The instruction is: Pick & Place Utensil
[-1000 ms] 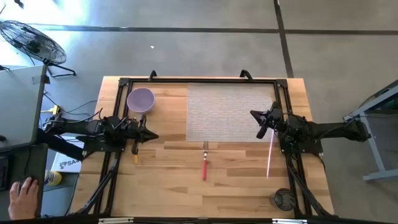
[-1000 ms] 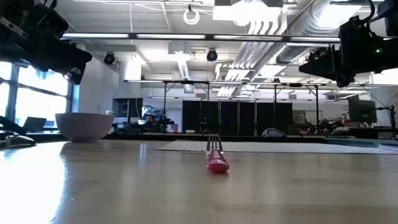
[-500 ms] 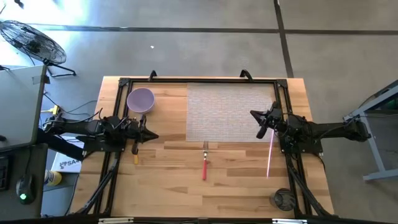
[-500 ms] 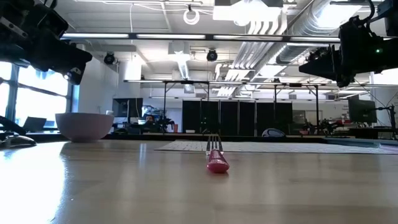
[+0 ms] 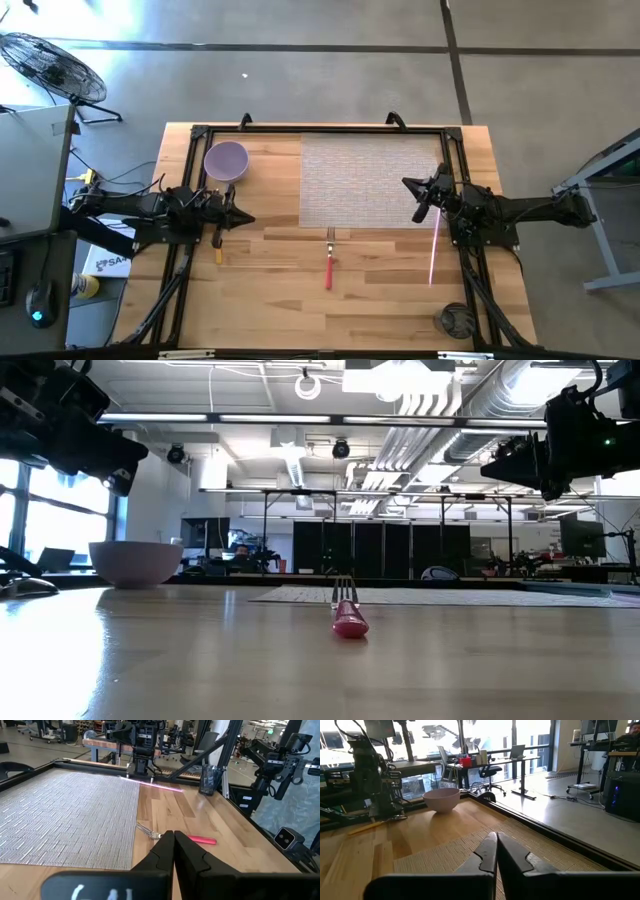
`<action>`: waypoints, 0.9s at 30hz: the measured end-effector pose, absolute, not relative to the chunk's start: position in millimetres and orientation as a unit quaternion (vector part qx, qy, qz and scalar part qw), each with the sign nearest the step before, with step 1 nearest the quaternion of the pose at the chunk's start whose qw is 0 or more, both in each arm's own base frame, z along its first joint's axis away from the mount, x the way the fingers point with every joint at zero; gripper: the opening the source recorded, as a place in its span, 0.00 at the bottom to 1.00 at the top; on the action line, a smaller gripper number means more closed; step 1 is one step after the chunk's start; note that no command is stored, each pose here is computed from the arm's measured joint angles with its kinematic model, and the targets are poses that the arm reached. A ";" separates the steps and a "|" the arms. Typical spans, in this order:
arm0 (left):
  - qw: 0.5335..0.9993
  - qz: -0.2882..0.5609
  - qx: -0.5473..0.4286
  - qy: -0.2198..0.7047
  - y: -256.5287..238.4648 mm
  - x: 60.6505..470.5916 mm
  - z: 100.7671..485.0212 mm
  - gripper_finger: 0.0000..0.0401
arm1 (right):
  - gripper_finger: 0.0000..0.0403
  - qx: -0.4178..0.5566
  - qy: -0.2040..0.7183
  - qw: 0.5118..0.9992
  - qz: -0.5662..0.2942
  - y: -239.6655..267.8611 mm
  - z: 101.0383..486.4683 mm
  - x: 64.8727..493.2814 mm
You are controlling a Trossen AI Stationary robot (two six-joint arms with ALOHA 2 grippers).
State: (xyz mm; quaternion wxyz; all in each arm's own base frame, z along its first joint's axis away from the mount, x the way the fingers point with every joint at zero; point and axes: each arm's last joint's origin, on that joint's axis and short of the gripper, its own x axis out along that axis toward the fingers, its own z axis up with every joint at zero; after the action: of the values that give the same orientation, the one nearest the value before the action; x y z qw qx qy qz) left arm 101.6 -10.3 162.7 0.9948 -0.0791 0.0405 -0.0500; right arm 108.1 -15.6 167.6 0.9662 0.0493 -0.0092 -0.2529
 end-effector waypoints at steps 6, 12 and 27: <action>0.995 -0.050 -0.079 0.040 -10.3 101.6 162.7 0.01 | 0.00 0.049 -0.009 0.966 -0.253 -15.6 167.6 108.1; 0.995 -0.050 -0.079 0.040 -10.3 101.6 162.7 0.01 | 0.01 0.049 -0.009 0.966 -0.253 -15.6 167.6 108.1; 0.994 -0.047 -0.103 0.002 -10.0 101.9 170.4 0.01 | 0.01 0.049 -0.009 0.966 -0.253 -15.6 167.6 108.1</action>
State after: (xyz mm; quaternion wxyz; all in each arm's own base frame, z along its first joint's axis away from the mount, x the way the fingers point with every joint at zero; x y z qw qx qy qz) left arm 101.9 -10.0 170.4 0.9935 -0.1031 0.0017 -0.0473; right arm 108.1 -15.6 167.6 0.9662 0.0493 -0.0092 -0.2529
